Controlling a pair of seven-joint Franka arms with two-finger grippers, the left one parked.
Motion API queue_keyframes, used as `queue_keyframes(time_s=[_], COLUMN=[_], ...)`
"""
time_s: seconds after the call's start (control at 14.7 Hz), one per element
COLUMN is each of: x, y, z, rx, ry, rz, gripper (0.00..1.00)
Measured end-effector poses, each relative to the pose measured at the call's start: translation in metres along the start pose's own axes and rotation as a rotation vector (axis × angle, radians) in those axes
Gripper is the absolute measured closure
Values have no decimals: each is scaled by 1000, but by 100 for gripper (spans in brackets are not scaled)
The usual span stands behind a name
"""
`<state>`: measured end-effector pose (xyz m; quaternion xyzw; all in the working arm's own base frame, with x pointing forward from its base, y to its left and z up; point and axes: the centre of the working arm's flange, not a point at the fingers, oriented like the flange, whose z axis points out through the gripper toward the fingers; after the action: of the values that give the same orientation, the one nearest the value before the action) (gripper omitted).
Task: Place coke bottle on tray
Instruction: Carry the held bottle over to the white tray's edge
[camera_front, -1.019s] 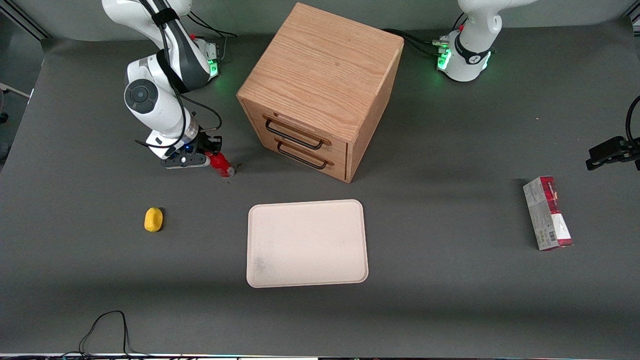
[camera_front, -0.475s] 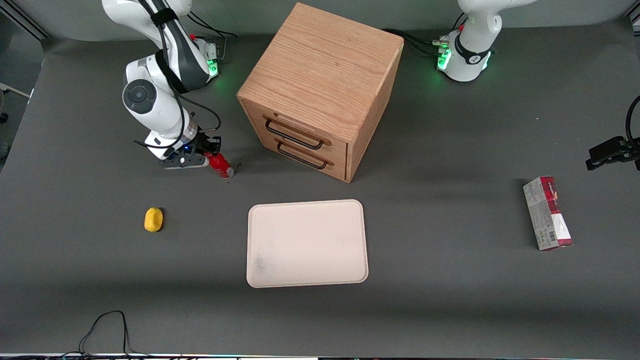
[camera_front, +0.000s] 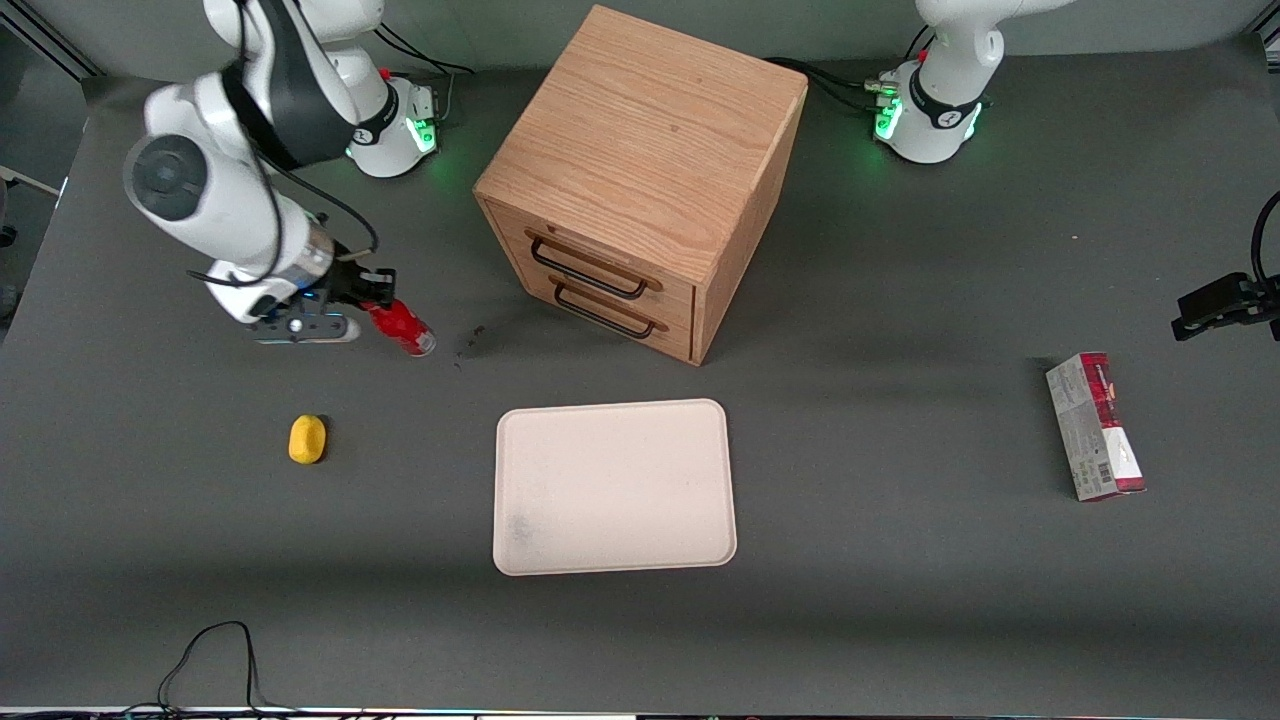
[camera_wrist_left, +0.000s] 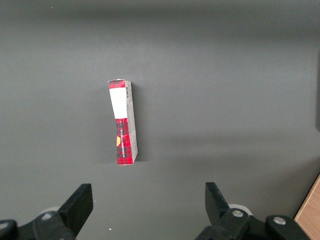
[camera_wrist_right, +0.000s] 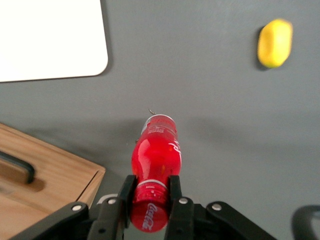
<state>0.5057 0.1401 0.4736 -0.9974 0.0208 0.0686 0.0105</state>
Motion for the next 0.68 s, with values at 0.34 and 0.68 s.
queue_keyframes(time_s=[0.34, 0.68], x=[14, 64], y=[13, 15], z=[-122, -151], rx=[11, 29], ry=[-34, -64], rz=[18, 48], gripper=[69, 69])
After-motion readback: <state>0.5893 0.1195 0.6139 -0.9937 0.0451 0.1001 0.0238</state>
